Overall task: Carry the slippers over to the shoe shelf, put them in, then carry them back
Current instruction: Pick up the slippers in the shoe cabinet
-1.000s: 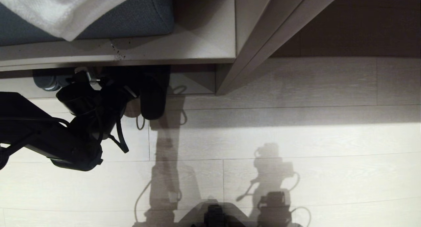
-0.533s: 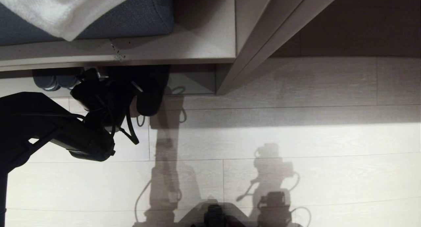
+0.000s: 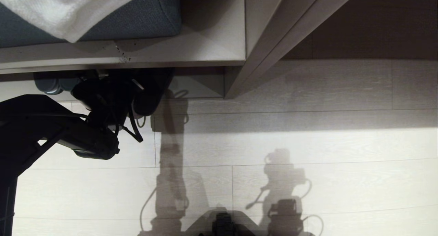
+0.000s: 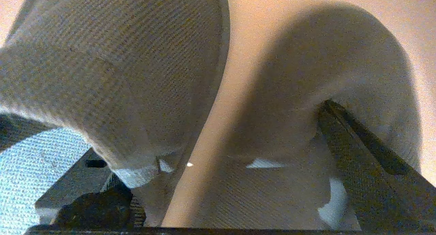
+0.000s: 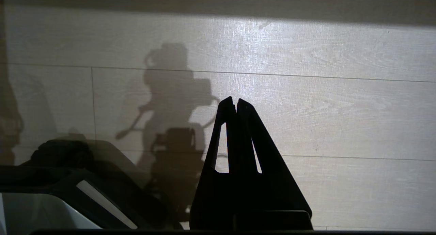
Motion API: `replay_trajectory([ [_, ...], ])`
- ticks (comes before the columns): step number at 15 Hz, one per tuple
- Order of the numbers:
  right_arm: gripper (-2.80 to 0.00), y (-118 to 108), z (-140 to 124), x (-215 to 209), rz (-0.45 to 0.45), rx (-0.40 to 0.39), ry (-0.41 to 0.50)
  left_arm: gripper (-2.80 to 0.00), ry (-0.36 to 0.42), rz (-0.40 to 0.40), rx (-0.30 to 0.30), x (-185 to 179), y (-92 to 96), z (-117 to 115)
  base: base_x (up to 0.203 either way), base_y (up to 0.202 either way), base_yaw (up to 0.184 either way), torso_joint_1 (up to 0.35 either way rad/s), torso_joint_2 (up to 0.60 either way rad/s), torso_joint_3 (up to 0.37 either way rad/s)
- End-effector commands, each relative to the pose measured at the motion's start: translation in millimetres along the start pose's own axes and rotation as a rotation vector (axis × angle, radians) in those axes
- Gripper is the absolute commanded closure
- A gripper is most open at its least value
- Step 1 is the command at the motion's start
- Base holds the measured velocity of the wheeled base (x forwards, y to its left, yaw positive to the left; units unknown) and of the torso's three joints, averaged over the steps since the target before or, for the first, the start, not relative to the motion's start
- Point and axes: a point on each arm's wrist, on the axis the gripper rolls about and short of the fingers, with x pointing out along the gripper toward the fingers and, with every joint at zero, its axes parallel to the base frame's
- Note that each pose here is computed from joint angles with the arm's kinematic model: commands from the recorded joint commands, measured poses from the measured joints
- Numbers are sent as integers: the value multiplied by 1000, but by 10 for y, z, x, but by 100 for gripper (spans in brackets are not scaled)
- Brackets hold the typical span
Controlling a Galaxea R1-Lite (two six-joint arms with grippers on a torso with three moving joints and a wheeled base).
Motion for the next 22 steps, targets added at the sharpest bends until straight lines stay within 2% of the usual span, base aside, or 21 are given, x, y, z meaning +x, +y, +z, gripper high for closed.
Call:
replay_trajectory([
  [1,0,2,-119,2,0,0,0,-280,-22,-6,-2,14,-6,53,0,0,0,0,0,0],
  [11,0,2,-119,2,0,0,0,-280,-23,-10,12,-10,-66,90,0,0,0,0,0,0],
  [22,0,2,-119,2,0,0,0,-280,-11,-23,-2,-71,-139,103,0,0,0,0,0,0],
])
